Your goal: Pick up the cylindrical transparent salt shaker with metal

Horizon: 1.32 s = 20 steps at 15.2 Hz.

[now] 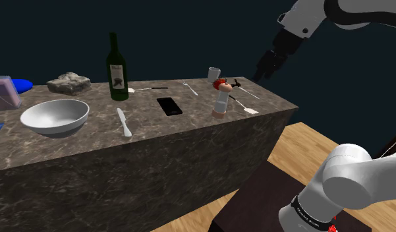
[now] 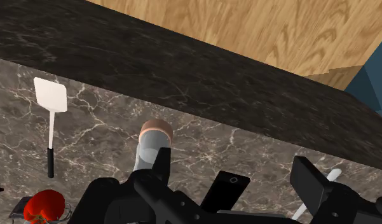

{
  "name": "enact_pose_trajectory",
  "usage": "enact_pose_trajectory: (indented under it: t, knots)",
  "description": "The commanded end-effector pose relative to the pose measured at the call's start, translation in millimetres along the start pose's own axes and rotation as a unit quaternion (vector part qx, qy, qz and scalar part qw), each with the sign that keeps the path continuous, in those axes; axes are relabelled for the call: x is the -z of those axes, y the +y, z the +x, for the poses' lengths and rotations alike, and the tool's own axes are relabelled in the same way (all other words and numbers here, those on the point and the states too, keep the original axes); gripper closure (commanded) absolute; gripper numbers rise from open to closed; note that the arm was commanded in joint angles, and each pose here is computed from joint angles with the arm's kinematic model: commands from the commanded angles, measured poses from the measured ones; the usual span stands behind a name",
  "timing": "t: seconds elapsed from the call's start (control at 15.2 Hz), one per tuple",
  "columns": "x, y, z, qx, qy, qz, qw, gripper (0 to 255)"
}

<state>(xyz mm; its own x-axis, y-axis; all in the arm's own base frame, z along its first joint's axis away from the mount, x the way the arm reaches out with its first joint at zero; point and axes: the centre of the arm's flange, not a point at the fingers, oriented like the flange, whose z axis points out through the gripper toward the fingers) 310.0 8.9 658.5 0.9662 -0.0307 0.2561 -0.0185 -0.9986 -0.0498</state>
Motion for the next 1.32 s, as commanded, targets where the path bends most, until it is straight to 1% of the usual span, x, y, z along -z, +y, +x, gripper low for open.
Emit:
enact_pose_trajectory:
  t: [0.0, 0.26, 0.59, 0.92, 1.25]
  knots:
    - [0.0, 0.0, 0.0, 0.0, 0.0, 0.0, 1.0, 0]
    - [-25.9, 24.0, 46.5, 0.02, -0.023, 0.001, 0.9995, 0]
    - [-61.3, 51.3, 104.1, 0.045, -0.051, 0.002, 0.9977, 0]
    - [-99.9, 75.6, 160.9, 0.07, -0.079, 0.003, 0.9944, 0]
    - [-140.8, 96.6, 215.4, 0.094, -0.107, 0.004, 0.9898, 0]
